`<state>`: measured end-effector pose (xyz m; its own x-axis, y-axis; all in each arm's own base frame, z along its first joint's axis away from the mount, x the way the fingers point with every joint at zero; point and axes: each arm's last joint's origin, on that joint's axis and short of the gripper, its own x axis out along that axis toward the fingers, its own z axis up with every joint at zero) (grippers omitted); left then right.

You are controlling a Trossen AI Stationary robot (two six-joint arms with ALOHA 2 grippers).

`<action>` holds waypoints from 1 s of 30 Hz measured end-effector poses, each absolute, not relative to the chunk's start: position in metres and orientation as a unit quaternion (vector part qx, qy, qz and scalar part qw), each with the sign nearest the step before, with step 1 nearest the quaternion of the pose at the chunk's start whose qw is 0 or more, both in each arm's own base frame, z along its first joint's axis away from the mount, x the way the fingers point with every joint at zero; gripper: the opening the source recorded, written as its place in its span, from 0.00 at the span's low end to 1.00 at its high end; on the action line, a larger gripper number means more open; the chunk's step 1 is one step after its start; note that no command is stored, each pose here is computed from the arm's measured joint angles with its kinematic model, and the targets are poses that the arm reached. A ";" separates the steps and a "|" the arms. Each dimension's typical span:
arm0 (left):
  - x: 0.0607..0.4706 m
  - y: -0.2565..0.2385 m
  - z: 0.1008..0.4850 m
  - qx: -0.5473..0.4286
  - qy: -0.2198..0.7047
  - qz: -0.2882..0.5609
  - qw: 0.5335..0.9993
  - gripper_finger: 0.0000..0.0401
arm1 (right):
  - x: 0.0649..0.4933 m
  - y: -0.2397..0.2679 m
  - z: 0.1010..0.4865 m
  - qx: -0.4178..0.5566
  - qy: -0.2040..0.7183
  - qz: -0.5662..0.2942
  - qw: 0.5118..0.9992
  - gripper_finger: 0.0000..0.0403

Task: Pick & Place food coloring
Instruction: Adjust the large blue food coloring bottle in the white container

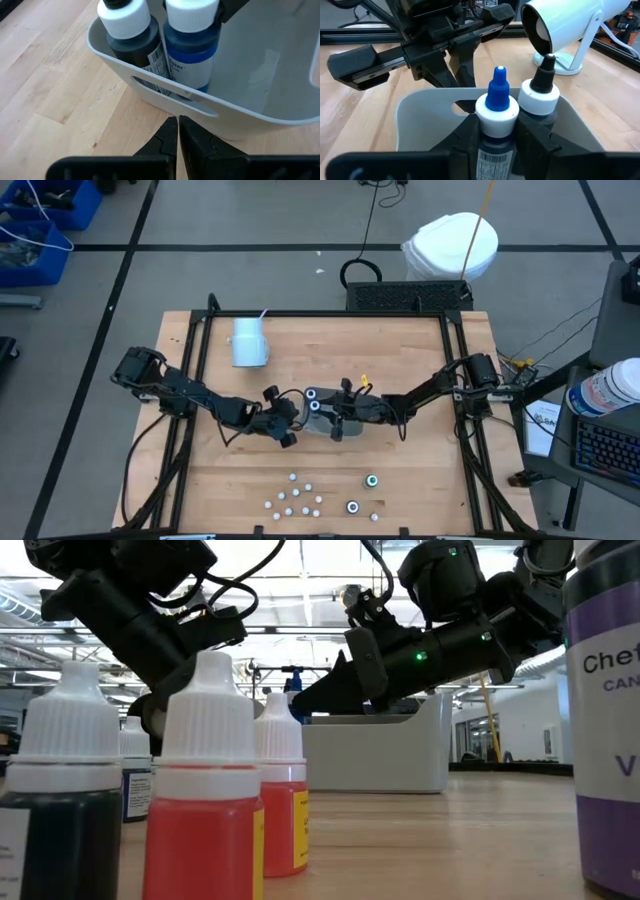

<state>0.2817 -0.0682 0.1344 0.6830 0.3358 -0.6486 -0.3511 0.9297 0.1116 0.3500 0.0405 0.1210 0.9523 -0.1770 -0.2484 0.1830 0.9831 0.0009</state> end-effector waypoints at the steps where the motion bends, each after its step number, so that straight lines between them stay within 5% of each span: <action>1: 0.282 -0.068 0.135 -0.011 0.351 0.187 0.917 0.06 | 0.350 0.041 0.121 0.015 0.122 -0.089 0.988 0.24; 30: 0.285 -0.070 0.137 -0.005 0.340 0.167 0.926 0.06 | 0.359 0.046 0.123 0.012 0.096 -0.082 0.992 0.24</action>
<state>0.2848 -0.0697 0.1372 0.7132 0.3058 -0.6307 -0.3126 0.9441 0.1043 0.3594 0.0461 0.1235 0.9683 -0.1599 -0.1919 0.1644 0.9864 0.0080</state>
